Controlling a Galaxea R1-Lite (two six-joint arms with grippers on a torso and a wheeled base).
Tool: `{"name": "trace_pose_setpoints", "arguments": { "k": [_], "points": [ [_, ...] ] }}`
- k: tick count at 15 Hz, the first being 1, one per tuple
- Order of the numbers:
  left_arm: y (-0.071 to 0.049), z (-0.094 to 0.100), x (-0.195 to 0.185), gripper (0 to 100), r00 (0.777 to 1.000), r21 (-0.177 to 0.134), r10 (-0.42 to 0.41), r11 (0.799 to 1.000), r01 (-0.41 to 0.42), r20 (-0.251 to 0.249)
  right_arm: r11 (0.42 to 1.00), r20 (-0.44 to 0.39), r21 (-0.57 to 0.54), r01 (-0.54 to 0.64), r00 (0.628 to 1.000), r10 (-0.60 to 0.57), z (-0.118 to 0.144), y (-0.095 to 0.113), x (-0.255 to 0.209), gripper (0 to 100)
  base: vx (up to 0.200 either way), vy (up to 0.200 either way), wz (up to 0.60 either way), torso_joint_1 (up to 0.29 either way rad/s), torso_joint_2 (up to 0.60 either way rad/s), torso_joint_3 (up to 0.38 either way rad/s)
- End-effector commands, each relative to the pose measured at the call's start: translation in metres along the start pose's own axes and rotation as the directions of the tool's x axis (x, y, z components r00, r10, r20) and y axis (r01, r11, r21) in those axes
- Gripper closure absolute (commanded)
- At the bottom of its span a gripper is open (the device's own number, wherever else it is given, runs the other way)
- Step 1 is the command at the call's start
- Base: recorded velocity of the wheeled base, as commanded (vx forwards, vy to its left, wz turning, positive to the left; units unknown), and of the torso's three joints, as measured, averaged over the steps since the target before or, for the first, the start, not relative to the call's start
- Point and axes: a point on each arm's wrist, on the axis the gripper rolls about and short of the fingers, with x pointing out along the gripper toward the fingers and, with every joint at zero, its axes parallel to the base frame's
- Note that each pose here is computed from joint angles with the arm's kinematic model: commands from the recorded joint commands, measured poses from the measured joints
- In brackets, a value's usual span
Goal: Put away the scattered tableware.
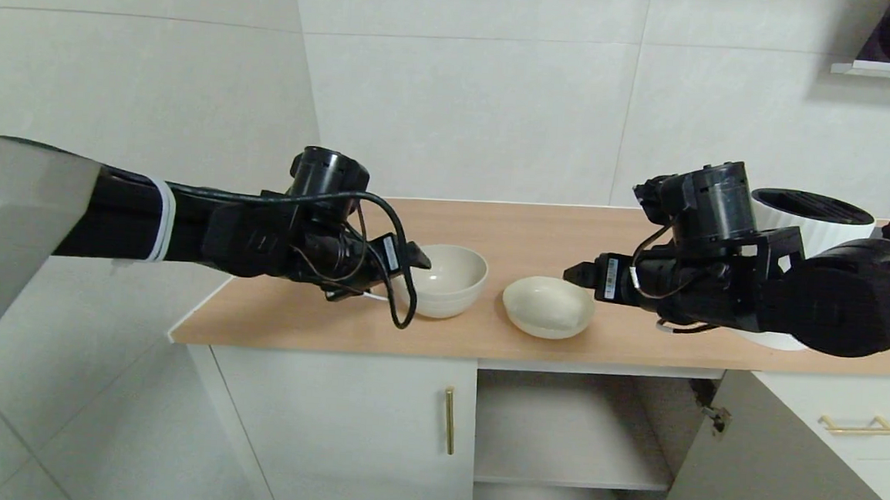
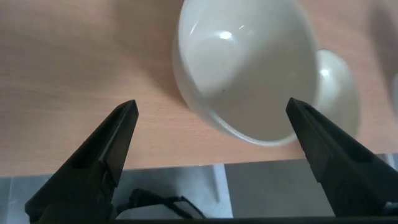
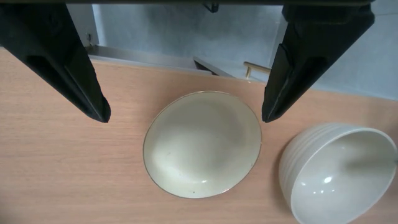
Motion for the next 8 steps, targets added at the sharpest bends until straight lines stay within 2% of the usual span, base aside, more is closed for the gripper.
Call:
{"name": "trace_pose_setpoints", "arguments": {
  "k": [1,4,5,8],
  "points": [
    [0.0044,-0.0071,0.0186,0,0.999,-0.001,0.021,1.0,-0.021,-0.031,1.0,0.001,0.0,0.0,1.0,0.0,0.0001,0.0,-0.0007,0,0.0,0.0,0.0,0.0,0.0,0.0],
    [0.0066,-0.008,0.0267,0,0.999,-0.002,0.039,0.999,-0.039,-0.03,1.0,0.001,0.0,0.0,1.0,0.0,0.0001,-0.0001,-0.0012,0,0.0,0.0,0.0,0.0,0.0,0.0],
    [0.0054,-0.0057,0.0246,100,0.999,-0.001,0.048,0.999,-0.048,-0.011,1.0,0.0,0.0,0.001,1.0,-0.001,-0.0003,-0.0003,-0.0011,0,0.0,0.0,0.0,0.0,0.0,0.0],
    [0.0025,-0.0014,0.0169,100,0.999,-0.005,0.049,0.999,-0.049,0.017,1.0,0.0,-0.002,0.001,1.0,-0.001,-0.0003,-0.0003,-0.0011,0,0.0,0.0,0.0,0.0,0.0,0.0]
  ]
}}
